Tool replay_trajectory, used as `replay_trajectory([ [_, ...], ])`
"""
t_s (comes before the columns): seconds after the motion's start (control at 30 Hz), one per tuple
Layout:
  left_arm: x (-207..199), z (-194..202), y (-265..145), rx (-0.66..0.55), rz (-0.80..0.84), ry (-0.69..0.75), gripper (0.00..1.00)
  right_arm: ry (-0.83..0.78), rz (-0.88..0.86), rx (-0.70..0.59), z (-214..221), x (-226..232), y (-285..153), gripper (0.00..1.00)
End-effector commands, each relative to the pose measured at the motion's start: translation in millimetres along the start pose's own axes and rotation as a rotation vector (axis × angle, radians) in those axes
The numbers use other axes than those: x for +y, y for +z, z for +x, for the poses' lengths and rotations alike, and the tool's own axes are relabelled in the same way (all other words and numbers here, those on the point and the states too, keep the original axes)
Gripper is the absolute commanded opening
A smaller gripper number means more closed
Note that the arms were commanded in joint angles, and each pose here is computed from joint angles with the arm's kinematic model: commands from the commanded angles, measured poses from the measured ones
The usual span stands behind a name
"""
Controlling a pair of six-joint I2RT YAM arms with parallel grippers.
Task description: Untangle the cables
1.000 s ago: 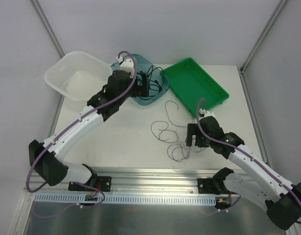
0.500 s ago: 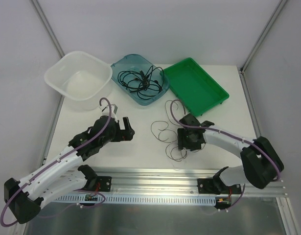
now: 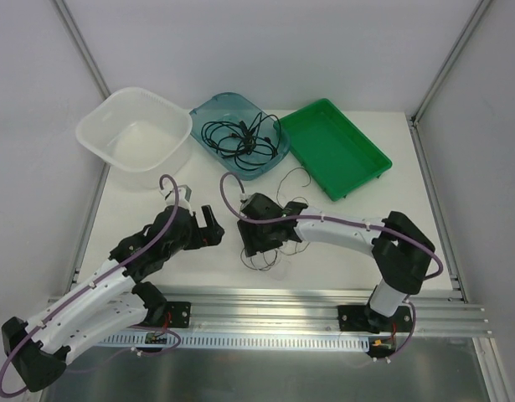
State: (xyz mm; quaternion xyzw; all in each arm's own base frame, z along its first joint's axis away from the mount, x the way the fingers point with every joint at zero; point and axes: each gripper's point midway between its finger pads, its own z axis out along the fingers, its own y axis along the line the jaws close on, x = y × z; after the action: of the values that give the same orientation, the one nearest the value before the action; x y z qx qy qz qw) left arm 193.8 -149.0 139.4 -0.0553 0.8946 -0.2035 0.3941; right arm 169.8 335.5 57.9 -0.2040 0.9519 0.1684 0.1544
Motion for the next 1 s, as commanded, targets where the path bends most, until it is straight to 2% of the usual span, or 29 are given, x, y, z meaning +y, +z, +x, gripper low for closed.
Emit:
replay_trajectory([
  [0.0, -0.5, -0.2, -1.2, 0.005, -0.006, -0.008, 0.99, -0.012, 0.009, -0.098, -23.0, 1.2, -35.0, 0.63],
  [0.13, -3.7, 5.6, 6.8, 0.061, -0.021, 0.019, 0.99, -0.036, 0.059, -0.22, -42.1, -14.5, -77.4, 0.72],
  [0.37, -24.4, 7.0, 27.4, 0.154, -0.019, 0.04, 0.99, 0.109, 0.168, -0.326, -70.0, -69.0, -93.9, 0.7],
  [0.5, -43.7, 0.9, 46.7, 0.156, 0.017, 0.039, 0.98, 0.275, 0.199, -0.398, -93.5, -101.0, -84.7, 0.65],
  [0.63, -58.6, 2.8, 70.4, 0.188, 0.025, 0.057, 0.96, 0.378, 0.227, -0.436, -114.4, -119.2, -69.4, 0.63],
  [0.8, -74.6, 3.2, 97.7, 0.22, 0.024, 0.082, 0.95, 0.45, 0.268, -0.441, -128.8, -133.6, -43.9, 0.62],
  [0.97, -67.5, 13.0, 126.9, 0.253, -0.046, 0.109, 0.89, 0.512, 0.311, -0.394, -124.7, -145.3, -12.7, 0.59],
])
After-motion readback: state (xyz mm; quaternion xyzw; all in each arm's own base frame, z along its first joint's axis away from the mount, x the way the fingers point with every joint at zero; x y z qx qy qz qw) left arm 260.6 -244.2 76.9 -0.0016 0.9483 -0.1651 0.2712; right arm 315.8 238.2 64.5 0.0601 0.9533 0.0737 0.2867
